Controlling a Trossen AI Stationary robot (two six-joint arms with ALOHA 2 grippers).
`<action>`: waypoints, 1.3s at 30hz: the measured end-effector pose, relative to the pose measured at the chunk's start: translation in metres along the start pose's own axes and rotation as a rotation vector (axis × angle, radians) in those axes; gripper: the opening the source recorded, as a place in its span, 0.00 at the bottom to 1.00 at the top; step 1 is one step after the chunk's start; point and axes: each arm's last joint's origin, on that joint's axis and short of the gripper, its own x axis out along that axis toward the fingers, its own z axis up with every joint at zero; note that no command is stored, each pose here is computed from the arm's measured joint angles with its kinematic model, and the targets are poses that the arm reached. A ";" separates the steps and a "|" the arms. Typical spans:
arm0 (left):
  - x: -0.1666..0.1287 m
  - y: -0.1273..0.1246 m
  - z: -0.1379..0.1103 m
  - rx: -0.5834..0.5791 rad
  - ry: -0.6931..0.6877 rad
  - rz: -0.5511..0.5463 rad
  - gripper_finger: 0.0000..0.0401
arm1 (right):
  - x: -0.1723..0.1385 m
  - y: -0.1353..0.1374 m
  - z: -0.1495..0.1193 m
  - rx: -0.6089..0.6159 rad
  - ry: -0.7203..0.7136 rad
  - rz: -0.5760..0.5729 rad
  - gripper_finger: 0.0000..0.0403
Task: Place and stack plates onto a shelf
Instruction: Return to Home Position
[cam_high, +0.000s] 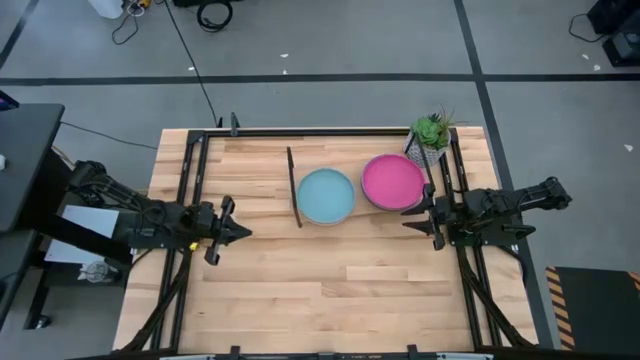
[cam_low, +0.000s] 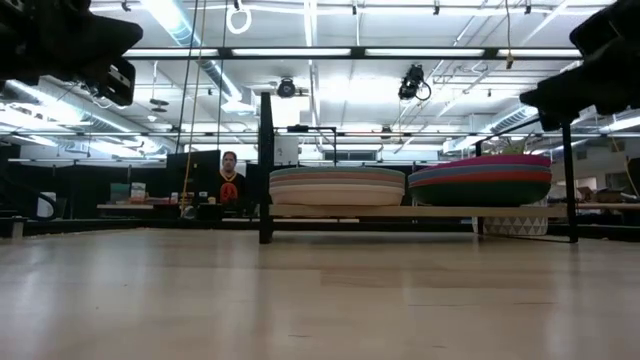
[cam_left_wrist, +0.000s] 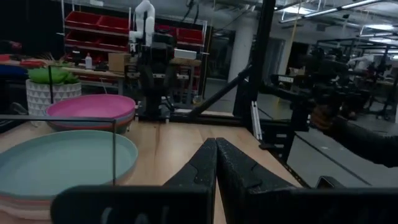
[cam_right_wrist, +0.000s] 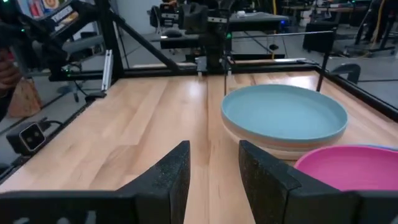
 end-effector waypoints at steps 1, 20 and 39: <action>-0.001 0.001 0.000 0.003 0.001 0.010 0.04 | 0.001 0.000 -0.001 -0.002 -0.001 -0.007 0.35; -0.005 0.001 -0.007 0.049 0.068 0.118 0.04 | -0.008 0.004 0.020 -0.013 -0.023 0.081 0.25; -0.005 0.002 -0.008 0.018 0.068 0.135 0.04 | -0.008 -0.012 0.034 0.289 -0.328 -0.594 0.20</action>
